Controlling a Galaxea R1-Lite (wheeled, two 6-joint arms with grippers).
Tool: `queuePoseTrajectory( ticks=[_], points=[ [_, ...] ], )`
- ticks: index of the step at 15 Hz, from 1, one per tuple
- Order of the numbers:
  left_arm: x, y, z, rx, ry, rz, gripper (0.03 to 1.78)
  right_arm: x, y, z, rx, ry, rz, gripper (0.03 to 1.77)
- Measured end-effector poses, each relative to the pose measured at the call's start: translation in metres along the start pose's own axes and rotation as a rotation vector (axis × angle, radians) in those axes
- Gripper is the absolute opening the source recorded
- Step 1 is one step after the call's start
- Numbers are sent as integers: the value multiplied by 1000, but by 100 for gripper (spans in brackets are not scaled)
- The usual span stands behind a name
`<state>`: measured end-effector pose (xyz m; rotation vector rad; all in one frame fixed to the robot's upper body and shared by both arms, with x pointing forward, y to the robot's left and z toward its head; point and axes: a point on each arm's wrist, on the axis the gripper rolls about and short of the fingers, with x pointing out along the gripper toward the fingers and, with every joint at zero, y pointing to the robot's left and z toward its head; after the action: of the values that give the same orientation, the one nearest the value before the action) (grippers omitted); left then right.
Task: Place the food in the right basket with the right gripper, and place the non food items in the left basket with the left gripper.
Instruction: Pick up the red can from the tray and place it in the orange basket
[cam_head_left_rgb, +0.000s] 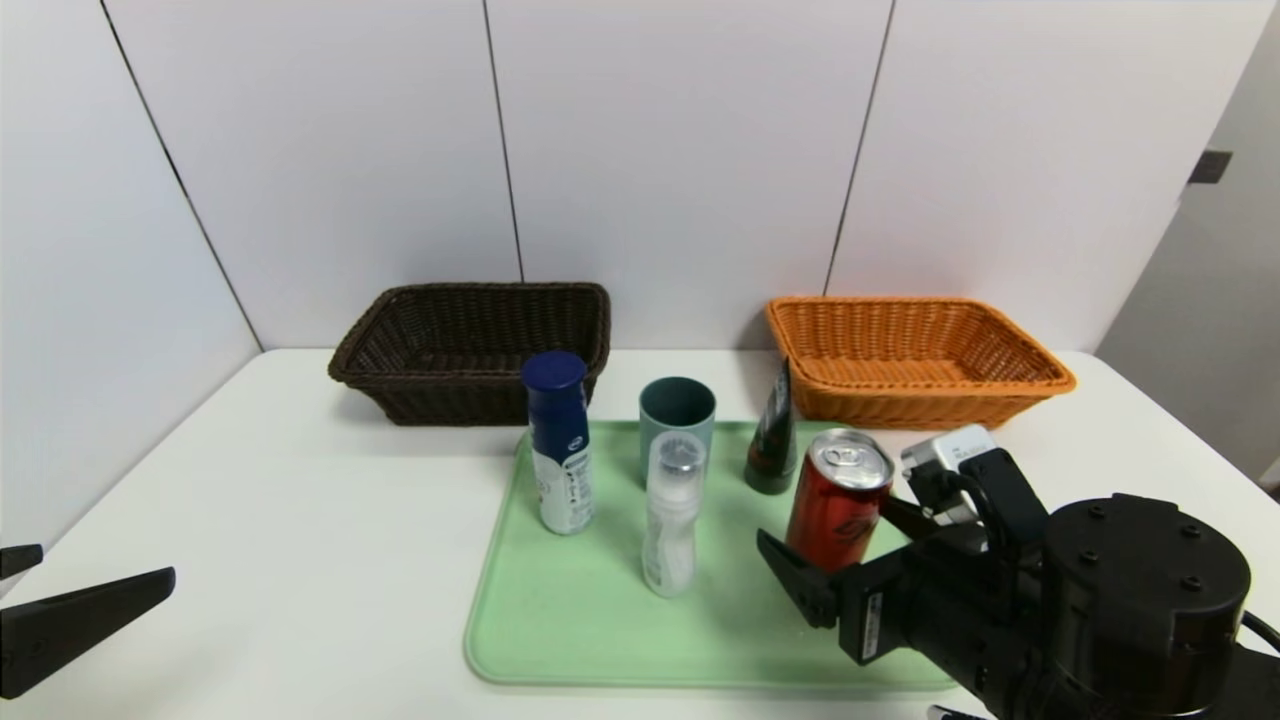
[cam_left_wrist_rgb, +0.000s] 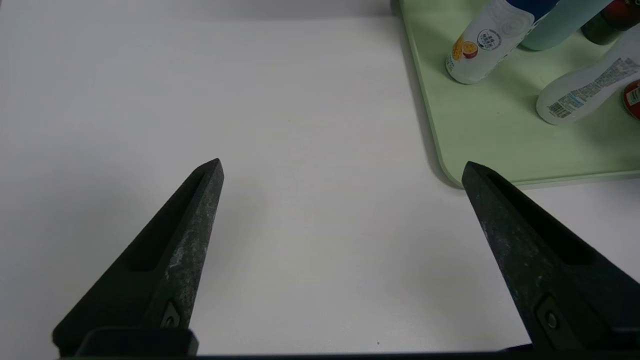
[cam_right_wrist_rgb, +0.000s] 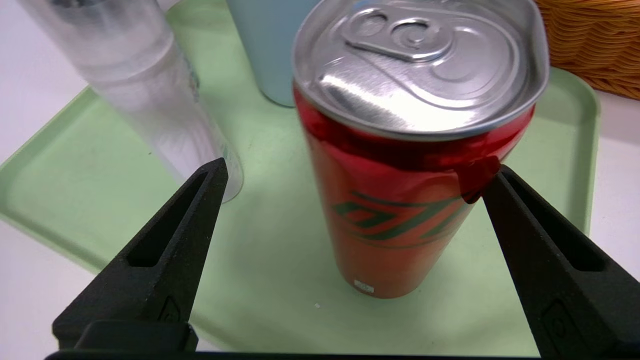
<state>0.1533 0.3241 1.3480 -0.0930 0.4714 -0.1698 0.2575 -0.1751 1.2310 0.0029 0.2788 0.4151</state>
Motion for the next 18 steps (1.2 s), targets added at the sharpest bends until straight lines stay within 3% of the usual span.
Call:
queuePoseTrajectory(
  ticks=[15, 18],
  points=[
    [0, 0, -2, 0, 5, -5, 169, 21, -4, -5, 27, -39, -38, 170],
    [1, 0, -2, 0, 8, -6, 169, 23, -3, -9, 29, -60, -29, 118]
  ],
)
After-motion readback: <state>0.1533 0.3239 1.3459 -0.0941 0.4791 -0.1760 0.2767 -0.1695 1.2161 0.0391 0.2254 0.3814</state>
